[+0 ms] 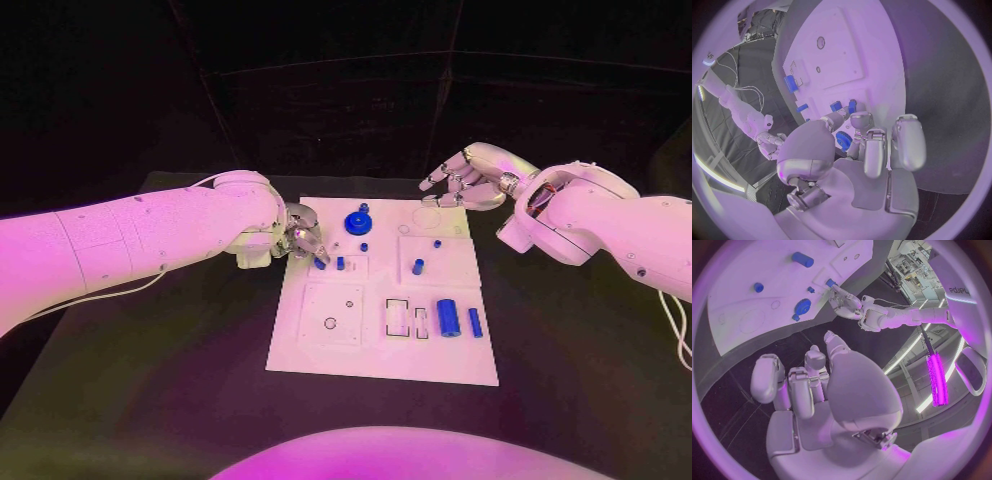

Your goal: Assemble the parts on the task board

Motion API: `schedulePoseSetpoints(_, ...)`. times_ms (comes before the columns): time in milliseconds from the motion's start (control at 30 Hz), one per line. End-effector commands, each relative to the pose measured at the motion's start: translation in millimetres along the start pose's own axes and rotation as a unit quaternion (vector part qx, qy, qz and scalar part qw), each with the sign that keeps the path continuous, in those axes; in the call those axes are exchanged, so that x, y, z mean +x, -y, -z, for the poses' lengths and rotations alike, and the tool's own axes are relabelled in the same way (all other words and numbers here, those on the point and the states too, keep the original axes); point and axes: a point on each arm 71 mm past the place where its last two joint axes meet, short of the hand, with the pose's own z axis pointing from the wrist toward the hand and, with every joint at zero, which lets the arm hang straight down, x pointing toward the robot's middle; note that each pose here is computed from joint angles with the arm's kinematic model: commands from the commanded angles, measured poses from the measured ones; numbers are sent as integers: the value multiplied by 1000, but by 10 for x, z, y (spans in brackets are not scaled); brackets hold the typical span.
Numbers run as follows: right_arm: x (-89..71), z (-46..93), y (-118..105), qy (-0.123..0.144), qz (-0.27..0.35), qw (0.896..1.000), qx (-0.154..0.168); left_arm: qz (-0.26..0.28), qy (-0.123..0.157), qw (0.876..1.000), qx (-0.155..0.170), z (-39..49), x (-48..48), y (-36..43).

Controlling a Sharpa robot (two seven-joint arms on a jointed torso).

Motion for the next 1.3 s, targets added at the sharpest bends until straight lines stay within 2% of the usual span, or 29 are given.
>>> schedulePoseSetpoints(33,-1,-5,-15,-3,-1,1000,-4,-17,-14,1000,-8,-11,44,-14)
schedulePoseSetpoints(733,0,-9,-17,-2,-1,1000,-5,-13,-1,1000,-9,-28,14,5)
schedulePoseSetpoints(1300,-1,-6,-17,-1,-1,1000,-5,-14,-2,1000,-12,-51,-7,-2)
